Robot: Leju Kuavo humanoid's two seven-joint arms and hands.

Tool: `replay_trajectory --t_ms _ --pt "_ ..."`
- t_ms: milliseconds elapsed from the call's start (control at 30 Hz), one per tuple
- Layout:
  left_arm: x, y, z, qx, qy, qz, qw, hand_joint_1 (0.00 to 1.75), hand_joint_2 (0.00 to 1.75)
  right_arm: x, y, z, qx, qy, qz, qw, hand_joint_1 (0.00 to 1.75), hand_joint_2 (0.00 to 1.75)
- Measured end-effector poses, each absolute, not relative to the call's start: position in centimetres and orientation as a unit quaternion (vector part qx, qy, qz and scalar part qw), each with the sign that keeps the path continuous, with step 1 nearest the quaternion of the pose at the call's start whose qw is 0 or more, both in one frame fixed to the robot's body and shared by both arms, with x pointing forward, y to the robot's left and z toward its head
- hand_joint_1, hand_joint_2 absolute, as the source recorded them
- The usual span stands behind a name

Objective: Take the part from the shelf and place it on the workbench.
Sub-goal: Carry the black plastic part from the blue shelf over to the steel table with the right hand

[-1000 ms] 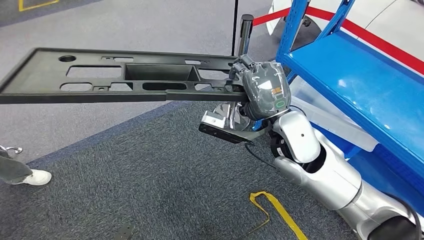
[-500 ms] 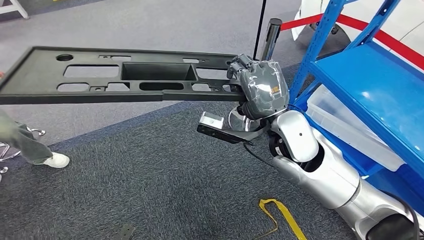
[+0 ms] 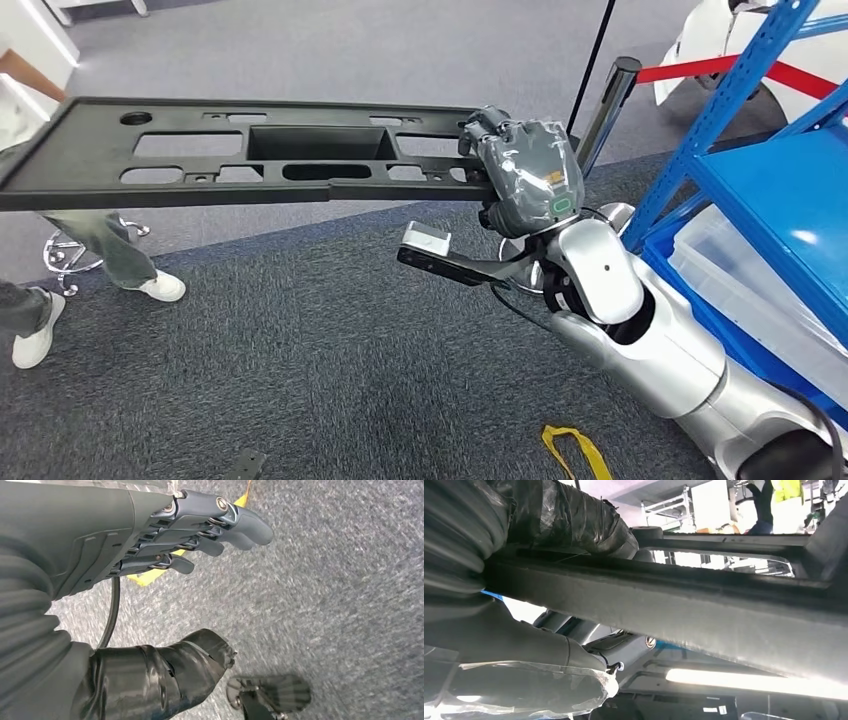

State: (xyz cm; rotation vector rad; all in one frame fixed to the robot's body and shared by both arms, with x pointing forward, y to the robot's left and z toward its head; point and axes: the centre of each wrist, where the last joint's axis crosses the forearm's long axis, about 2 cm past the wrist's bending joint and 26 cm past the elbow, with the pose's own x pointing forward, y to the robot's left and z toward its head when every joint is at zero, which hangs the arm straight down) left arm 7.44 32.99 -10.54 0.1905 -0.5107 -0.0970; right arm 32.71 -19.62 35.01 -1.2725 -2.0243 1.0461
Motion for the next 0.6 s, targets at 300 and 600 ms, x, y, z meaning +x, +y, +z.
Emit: replay_trajectory --t_ms 300,600 --pt "7.3 32.8 -10.6 0.095 -0.262 -0.050 0.959 0.00 1.75 32.5 -19.6 36.2 -0.474 -0.749 0.387 0.255 1.75 1.75" --pt "7.2 32.8 -10.6 0.095 -0.268 -0.050 0.958 0.00 1.75 32.2 -19.7 37.8 -0.473 -0.745 0.406 0.237 1.75 1.75"
